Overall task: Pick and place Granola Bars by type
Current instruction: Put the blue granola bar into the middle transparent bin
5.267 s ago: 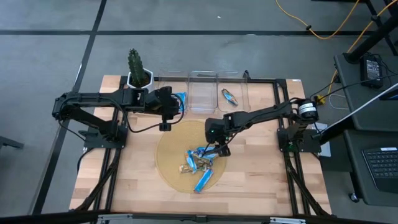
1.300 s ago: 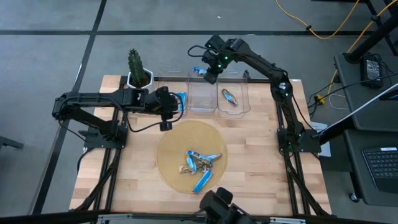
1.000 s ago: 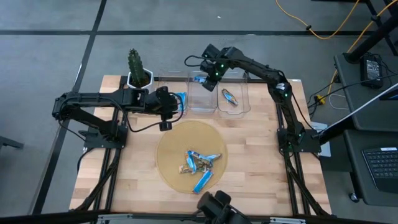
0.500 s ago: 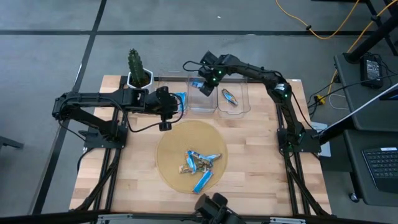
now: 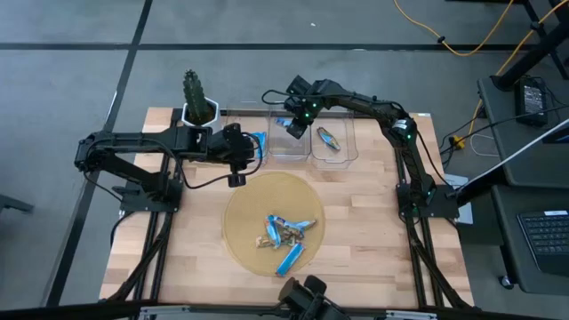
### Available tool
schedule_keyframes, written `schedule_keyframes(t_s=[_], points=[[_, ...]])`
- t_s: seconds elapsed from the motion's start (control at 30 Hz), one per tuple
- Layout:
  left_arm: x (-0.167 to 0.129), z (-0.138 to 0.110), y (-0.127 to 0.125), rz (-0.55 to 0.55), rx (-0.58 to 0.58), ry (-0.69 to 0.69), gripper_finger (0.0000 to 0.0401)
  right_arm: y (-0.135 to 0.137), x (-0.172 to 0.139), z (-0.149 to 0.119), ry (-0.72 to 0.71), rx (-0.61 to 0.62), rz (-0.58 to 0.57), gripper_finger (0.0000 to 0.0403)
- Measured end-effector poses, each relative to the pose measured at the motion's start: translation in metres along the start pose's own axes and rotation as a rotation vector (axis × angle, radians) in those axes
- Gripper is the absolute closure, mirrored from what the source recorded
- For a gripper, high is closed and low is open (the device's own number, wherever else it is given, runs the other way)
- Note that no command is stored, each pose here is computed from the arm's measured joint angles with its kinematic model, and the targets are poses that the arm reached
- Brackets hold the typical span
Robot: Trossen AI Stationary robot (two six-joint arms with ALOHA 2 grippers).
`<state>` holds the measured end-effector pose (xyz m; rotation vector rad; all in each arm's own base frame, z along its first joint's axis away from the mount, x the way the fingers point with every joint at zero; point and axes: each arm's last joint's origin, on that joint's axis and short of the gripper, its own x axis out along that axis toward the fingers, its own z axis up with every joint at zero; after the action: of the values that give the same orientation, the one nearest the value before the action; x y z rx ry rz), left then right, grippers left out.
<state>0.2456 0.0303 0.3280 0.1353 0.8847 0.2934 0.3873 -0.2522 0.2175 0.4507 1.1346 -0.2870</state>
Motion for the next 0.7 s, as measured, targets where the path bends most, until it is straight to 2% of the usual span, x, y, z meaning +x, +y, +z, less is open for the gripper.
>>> schedule_keyframes(t_s=[0.7], points=[[0.0,0.0,0.0,0.0,-0.024,0.0,0.0313,0.0091,-0.0015,0.0007,-0.005,-0.033,0.005,0.032]])
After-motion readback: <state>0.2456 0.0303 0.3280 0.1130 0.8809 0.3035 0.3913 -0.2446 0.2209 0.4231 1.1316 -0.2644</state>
